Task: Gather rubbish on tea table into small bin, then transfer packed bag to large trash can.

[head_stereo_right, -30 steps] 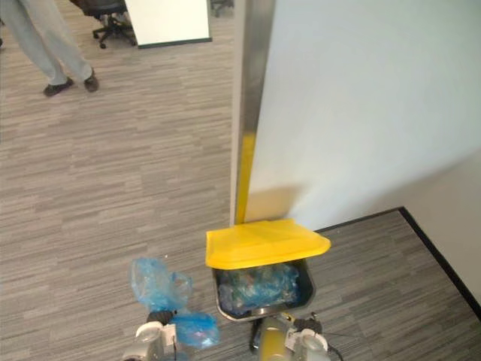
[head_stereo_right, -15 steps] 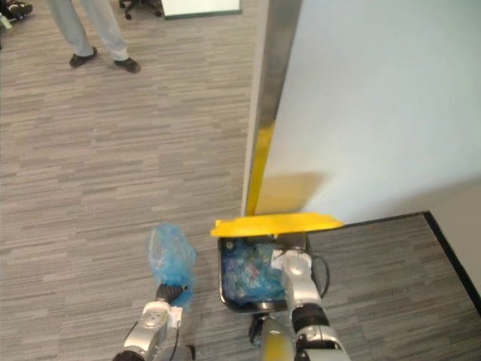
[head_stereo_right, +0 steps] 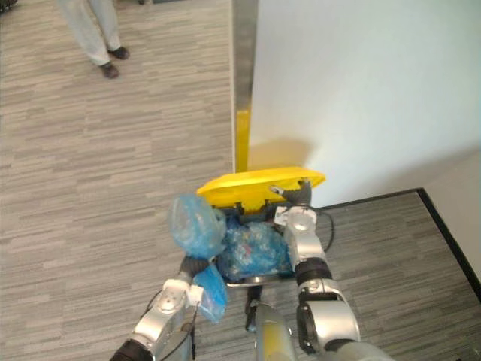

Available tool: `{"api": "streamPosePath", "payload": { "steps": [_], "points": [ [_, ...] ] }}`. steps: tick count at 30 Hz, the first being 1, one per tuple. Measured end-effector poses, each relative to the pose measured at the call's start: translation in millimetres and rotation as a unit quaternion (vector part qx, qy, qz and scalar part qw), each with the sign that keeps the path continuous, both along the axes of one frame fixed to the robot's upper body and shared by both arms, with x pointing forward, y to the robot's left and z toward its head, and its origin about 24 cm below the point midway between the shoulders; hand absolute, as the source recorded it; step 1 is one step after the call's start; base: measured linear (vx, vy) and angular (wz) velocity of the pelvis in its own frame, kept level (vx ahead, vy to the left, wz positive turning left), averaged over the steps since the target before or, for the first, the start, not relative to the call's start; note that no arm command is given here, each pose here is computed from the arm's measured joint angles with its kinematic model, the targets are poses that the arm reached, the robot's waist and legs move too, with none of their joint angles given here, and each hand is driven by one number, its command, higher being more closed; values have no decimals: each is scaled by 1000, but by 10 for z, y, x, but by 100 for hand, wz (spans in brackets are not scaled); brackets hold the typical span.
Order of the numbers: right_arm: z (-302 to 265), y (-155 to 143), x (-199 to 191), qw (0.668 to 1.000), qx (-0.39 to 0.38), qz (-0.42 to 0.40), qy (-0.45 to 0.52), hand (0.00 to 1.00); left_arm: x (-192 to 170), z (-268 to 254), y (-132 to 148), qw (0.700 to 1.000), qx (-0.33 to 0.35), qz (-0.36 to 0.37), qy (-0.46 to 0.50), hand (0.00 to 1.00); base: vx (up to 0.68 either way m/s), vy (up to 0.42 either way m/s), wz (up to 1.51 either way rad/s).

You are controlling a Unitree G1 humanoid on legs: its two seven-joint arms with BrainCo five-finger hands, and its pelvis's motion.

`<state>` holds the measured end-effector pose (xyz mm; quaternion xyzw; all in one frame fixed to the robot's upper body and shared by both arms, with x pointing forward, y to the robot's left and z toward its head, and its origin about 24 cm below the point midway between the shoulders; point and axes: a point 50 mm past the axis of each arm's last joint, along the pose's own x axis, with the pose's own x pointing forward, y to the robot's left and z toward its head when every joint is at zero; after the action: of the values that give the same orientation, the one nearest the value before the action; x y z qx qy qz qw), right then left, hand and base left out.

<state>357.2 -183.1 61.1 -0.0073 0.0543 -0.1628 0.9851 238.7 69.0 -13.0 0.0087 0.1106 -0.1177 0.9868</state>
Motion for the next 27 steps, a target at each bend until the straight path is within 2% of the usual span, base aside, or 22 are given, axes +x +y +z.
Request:
{"api": "streamPosePath", "payload": {
  "steps": [5, 16, 21, 27],
  "points": [
    [224, 38, 117, 999, 26, 1, -32, 0, 99, 427, -307, 993, -40, -59, -89, 100, -82, 19, 2],
    [887, 145, 319, 990, 50, 7, -130, 0, 344, 1031, -843, 972, -84, -128, -177, 100, -45, 1, -3],
    [1197, 222, 386, 984, 52, 17, -169, 0, 549, 1075, -879, 974, -49, -129, -179, 100, -26, -6, -8],
    [1512, 273, 396, 975, 52, 24, -217, 0, 827, 1305, -781, 976, -42, -77, -199, 100, -43, -30, -2]
  ]
}}
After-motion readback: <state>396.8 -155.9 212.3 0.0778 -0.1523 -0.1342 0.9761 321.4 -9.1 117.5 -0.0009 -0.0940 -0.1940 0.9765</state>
